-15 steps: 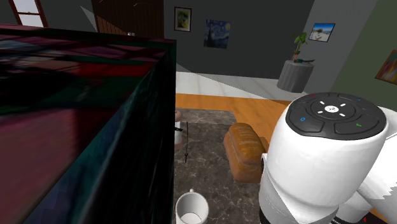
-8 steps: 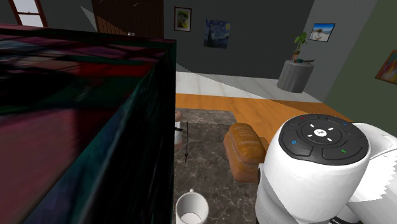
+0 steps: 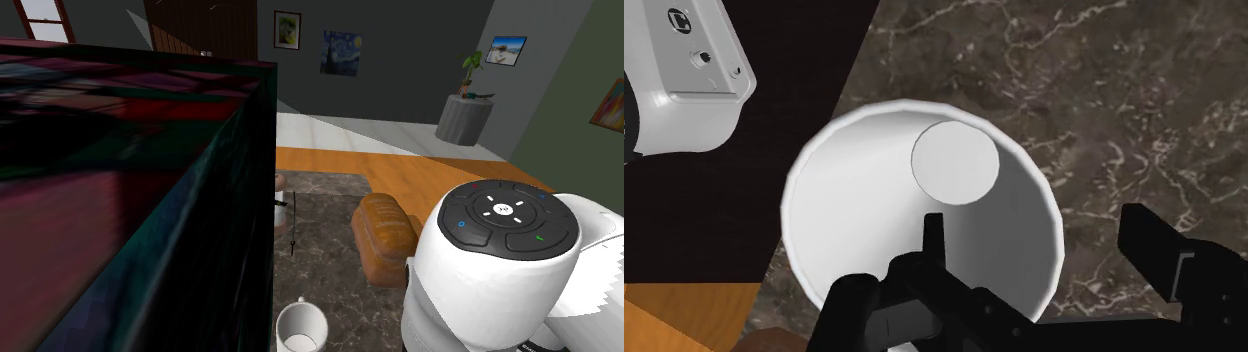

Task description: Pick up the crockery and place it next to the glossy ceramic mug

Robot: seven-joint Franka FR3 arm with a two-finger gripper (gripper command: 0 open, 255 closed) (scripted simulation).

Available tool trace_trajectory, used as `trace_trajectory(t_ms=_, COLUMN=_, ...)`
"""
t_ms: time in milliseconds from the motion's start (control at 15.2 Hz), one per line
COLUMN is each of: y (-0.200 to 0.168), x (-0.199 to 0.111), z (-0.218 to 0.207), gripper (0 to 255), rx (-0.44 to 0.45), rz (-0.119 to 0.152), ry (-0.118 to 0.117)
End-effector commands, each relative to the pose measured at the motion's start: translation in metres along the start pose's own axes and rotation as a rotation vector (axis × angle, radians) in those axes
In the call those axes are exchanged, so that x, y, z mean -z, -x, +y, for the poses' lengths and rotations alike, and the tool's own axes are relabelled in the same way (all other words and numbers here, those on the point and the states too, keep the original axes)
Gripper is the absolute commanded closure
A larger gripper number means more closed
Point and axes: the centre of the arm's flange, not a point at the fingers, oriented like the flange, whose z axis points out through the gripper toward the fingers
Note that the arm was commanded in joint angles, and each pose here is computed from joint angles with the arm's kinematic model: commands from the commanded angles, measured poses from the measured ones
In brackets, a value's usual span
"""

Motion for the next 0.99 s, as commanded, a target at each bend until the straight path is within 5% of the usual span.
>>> trace_trajectory(t_ms=0, y=0.000, x=0.000, z=0.000, gripper=0, rx=0.000, rz=0.000, ry=0.000)
trace_trajectory(t_ms=132, y=0.000, x=0.000, z=0.000, gripper=0, rx=0.000, rz=0.000, ry=0.000)
trace_trajectory(t_ms=396, y=0.000, x=0.050, z=0.000, gripper=0, rx=0.000, rz=0.000, ry=0.000)
trace_trajectory(t_ms=924, y=0.000, x=0.050, z=0.000, gripper=0, rx=0.000, rz=0.000, ry=0.000)
